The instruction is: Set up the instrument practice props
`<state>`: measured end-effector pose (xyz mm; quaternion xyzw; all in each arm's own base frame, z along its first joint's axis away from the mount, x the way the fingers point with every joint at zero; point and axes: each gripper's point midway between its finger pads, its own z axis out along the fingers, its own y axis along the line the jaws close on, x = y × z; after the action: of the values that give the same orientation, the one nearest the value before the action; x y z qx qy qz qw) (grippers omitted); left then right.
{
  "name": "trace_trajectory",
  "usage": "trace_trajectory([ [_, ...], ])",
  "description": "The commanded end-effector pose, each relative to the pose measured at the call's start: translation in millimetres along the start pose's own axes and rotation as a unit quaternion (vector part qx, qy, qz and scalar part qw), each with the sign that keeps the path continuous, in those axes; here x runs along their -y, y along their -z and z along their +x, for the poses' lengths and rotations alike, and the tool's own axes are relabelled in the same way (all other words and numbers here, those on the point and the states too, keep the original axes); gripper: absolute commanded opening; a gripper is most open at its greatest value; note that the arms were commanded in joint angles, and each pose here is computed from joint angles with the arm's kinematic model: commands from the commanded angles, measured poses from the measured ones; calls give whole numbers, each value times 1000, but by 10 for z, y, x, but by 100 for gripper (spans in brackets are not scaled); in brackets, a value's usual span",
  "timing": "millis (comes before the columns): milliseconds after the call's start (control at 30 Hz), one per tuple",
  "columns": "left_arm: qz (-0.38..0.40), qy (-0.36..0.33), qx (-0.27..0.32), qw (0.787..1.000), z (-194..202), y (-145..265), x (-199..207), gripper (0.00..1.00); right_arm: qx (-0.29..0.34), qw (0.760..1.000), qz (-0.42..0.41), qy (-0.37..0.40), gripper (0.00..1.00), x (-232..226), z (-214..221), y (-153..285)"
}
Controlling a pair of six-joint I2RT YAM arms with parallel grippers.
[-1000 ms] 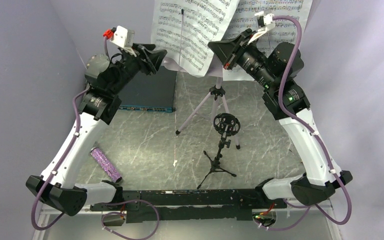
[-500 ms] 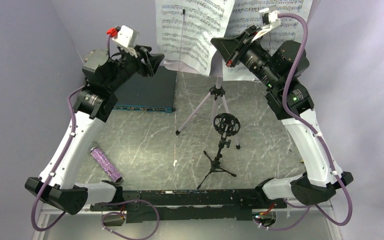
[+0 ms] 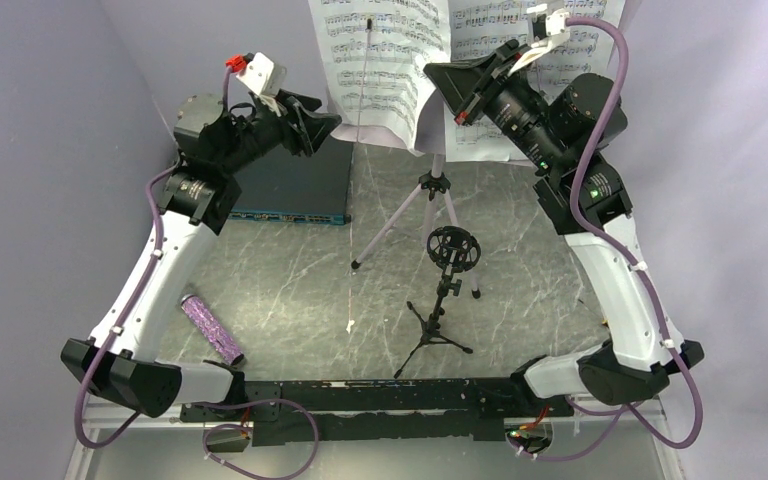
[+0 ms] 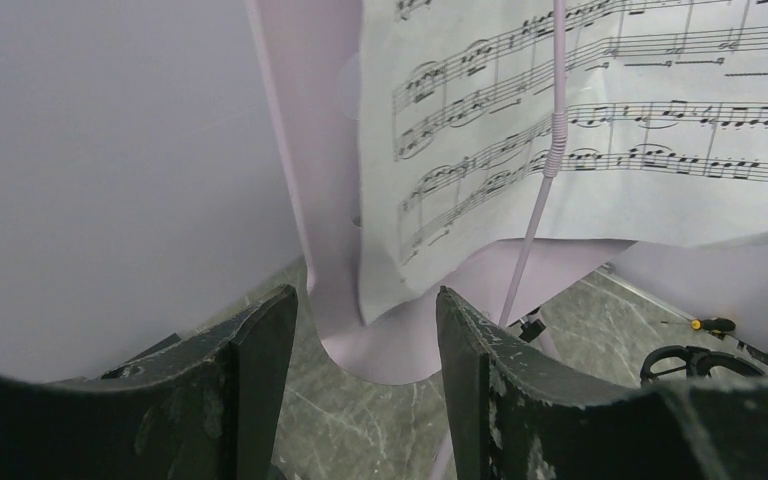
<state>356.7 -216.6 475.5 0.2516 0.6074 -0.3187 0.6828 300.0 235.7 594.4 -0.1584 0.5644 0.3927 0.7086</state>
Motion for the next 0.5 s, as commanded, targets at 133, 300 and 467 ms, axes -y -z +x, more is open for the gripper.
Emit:
trace_trajectory([
  [133, 22, -6, 24, 999, -123, 14, 73, 59, 12, 1000, -22, 14, 0, -82, -115, -59],
  [300, 16, -12, 25, 1000, -144, 32, 59, 60, 7, 1000, -24, 12, 0, -72, -86, -111],
  [467, 11, -14, 22, 1000, -143, 43, 41, 59, 1, 1000, -29, 10, 0, -71, -46, -162],
])
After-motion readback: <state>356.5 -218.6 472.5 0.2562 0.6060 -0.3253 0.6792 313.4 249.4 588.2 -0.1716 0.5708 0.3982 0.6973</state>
